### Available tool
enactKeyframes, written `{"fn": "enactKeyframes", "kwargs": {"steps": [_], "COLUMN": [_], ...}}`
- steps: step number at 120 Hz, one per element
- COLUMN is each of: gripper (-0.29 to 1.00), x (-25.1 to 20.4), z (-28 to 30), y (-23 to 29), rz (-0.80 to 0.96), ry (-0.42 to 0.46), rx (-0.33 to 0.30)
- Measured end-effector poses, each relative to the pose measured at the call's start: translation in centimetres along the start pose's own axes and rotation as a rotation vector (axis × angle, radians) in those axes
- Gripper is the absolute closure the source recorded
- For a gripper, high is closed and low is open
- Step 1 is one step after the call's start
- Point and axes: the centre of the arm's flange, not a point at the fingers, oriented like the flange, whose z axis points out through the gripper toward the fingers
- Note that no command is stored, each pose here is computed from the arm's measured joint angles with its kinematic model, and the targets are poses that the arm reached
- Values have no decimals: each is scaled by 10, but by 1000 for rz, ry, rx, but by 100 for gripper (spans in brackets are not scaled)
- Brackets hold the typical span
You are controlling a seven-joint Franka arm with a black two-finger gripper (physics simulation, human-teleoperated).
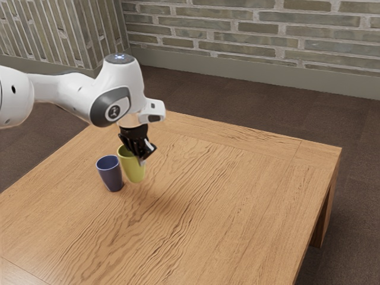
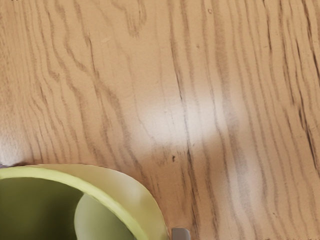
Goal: Place the right cup onto the left cup
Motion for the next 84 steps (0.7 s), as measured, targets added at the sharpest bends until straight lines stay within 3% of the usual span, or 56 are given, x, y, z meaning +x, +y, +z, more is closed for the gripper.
{"fn": "enactKeyframes", "kwargs": {"steps": [53, 84], "gripper": [78, 78], "x": [-23, -8], "z": [-51, -27], "y": [-79, -125], "rz": [-136, -187], "ry": [4, -28], "rx": [43, 26]}}
